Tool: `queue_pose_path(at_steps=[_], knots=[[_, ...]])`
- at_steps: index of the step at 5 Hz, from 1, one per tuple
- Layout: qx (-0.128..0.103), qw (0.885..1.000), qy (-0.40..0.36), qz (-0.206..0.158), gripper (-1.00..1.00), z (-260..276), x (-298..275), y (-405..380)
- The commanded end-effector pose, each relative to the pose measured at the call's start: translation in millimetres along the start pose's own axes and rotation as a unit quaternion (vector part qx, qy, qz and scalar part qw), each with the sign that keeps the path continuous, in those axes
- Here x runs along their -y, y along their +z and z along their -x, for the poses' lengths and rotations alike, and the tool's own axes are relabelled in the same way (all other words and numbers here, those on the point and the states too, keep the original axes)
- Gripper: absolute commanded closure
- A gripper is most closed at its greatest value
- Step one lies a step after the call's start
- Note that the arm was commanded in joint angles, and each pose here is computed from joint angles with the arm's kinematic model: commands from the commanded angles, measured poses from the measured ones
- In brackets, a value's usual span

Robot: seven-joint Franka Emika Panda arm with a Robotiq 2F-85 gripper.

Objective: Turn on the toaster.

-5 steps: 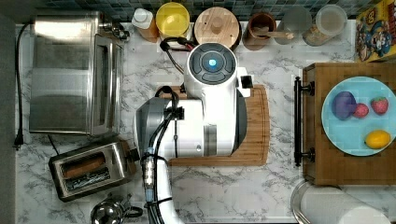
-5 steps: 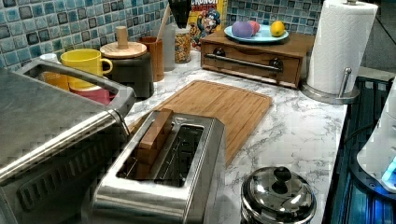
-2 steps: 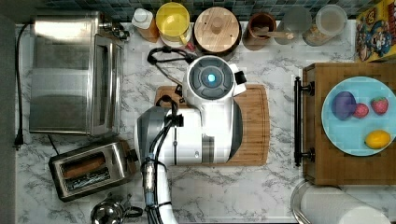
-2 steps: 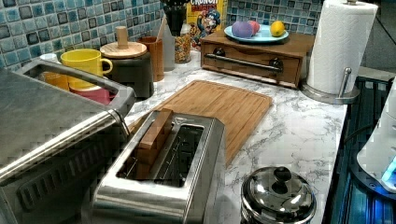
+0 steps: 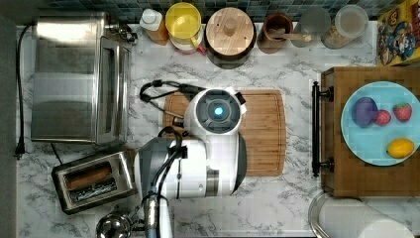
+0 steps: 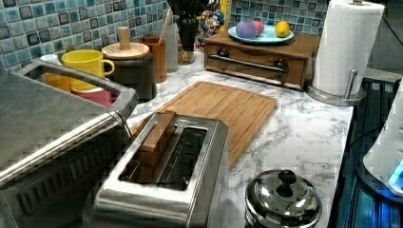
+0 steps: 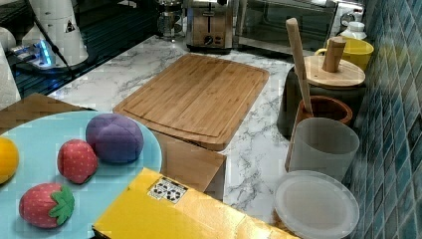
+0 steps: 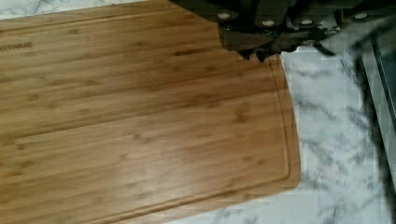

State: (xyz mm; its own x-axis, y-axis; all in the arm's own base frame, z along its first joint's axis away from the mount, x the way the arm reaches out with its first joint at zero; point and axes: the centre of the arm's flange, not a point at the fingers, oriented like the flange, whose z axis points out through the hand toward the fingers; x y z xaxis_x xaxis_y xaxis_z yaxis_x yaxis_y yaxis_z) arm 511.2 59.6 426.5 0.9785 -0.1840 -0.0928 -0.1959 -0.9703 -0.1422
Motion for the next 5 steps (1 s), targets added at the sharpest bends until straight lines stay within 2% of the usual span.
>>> queue_pose_path(at_steps=[1, 2, 3, 4, 5], knots=[[0.0, 0.985, -0.171, -0.037, 1.0, 68, 80, 46], [0.012, 0.982, -0.182, -0.055, 1.0, 80, 83, 50], [-0.005, 0.977, -0.199, -0.075, 1.0, 91, 87, 41], [-0.011, 0.972, -0.211, -0.102, 1.0, 100, 92, 37], [-0.008, 0.971, -0.213, -0.11, 1.0, 104, 98, 40]])
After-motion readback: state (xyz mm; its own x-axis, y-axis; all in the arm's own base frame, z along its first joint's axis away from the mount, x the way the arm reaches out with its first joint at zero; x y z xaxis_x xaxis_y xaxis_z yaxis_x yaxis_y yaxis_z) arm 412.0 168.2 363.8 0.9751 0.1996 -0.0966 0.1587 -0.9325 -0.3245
